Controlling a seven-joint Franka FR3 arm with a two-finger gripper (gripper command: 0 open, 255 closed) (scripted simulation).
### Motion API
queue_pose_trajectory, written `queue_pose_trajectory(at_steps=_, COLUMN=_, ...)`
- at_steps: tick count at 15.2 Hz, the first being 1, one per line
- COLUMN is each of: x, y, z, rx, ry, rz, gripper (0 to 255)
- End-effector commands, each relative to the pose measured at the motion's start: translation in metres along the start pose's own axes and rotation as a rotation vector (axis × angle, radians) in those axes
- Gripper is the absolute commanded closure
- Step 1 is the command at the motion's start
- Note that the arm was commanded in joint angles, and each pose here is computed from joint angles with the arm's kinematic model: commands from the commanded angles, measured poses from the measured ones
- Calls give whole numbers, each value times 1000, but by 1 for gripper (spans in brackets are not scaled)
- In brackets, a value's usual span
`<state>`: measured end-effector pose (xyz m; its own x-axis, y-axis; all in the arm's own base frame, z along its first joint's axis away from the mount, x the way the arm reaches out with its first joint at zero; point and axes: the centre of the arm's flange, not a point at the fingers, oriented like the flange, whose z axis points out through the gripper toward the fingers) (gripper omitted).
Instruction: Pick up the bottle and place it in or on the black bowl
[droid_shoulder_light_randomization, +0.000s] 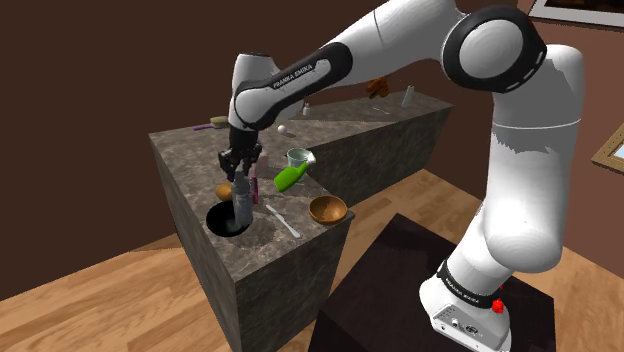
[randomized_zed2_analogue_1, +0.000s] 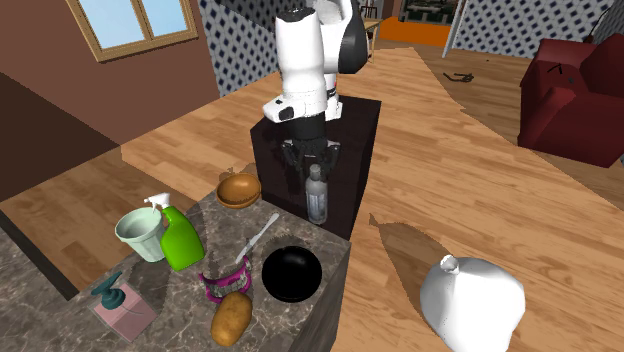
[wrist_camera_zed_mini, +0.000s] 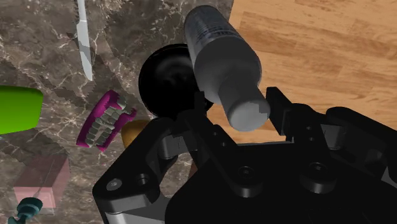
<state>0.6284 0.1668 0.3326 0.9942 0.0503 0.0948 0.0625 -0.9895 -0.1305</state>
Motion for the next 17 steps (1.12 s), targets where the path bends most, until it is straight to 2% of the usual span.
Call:
queue_pose_trajectory(at_steps=1, x=25, y=4, z=-13, rx=0, ry=0, rz=0, gripper=255)
queue_pose_trajectory(at_steps=9, x=122, y=32, z=-59, rx=0, ry=0, rz=0, gripper=255)
queue_pose_trajectory(at_steps=17, x=118, y=38, z=-17, rx=0, ry=0, rz=0, gripper=255)
